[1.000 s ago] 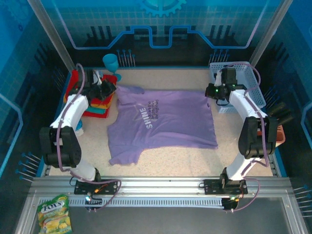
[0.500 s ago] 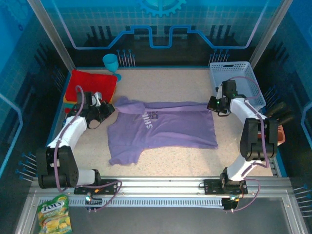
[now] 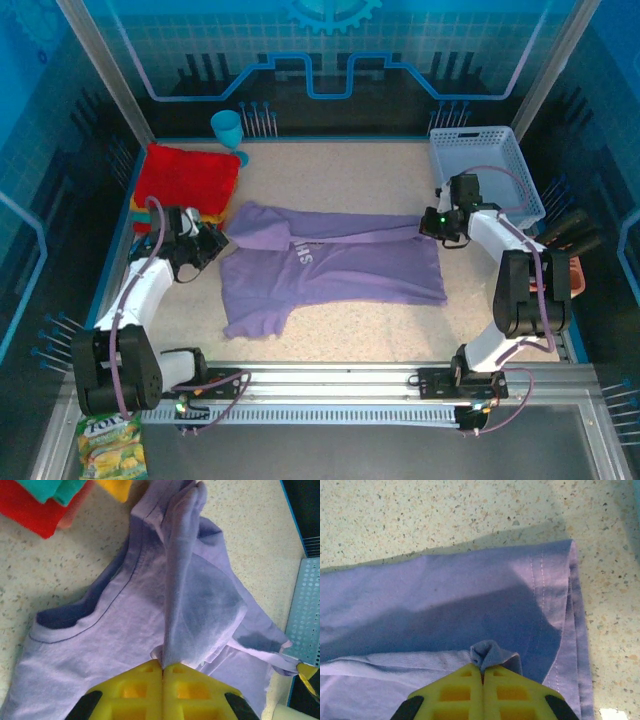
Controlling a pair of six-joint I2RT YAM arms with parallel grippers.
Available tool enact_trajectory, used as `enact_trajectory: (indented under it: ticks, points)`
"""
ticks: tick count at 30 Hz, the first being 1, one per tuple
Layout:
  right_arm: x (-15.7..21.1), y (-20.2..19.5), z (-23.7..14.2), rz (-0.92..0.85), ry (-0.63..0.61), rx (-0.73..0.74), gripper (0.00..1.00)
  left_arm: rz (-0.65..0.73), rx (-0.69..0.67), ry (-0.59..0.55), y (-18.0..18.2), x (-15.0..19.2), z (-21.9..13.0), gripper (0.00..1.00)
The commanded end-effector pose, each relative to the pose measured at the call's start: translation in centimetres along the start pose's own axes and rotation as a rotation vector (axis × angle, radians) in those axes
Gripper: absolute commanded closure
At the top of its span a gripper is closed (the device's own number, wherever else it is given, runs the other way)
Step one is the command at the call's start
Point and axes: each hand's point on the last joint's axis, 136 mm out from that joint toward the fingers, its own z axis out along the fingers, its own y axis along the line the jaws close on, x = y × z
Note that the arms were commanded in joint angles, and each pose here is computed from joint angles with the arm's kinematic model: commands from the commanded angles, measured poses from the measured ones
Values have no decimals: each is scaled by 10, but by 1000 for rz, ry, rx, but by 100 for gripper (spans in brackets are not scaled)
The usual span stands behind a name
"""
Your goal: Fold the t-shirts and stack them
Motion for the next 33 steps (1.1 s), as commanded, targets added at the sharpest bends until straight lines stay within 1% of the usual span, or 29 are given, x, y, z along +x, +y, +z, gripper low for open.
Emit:
enact_trajectory:
  ticks: [1,4,10,14,17,18,21,22,23,24,25,26,30,33]
  points:
    - [10,-6,-5,-7,10,42,100,-74,-32,40,20,17,4,100]
    - [13,-7,-3,1,18,45,100,-96,-50,50,30,25,8,100]
    - [23,-19,-3,17,36,105,100,-99,-118,56,47,35,5,100]
    - [26,-20,-4,18,37,114,97,-100,-154,63,58,40,5,99]
    - [25,-27,-9,19,23,154,92,-96,-181,75,64,44,2,91]
    - [25,-28,-11,19,16,163,90,-92,-190,77,65,45,1,85]
    - [22,-26,-15,28,3,159,75,-96,-186,94,64,49,-1,50]
    - [20,-25,-17,28,-3,157,72,-100,-176,95,61,49,-2,46]
    - [20,-24,-19,28,-5,158,68,-105,-179,95,61,49,-3,45]
    - [18,-23,-21,29,-11,155,58,-98,-181,88,58,46,-6,43]
    - [17,-20,-24,26,-16,143,45,-87,-175,74,53,42,-9,42]
    - [16,-16,-26,19,-23,131,35,-71,-160,51,47,35,-11,42]
    - [5,-1,-31,-12,-71,74,21,-14,-75,-38,9,-3,-16,44]
    - [-9,4,-30,-18,-93,66,19,57,-69,-56,-20,-27,-9,44]
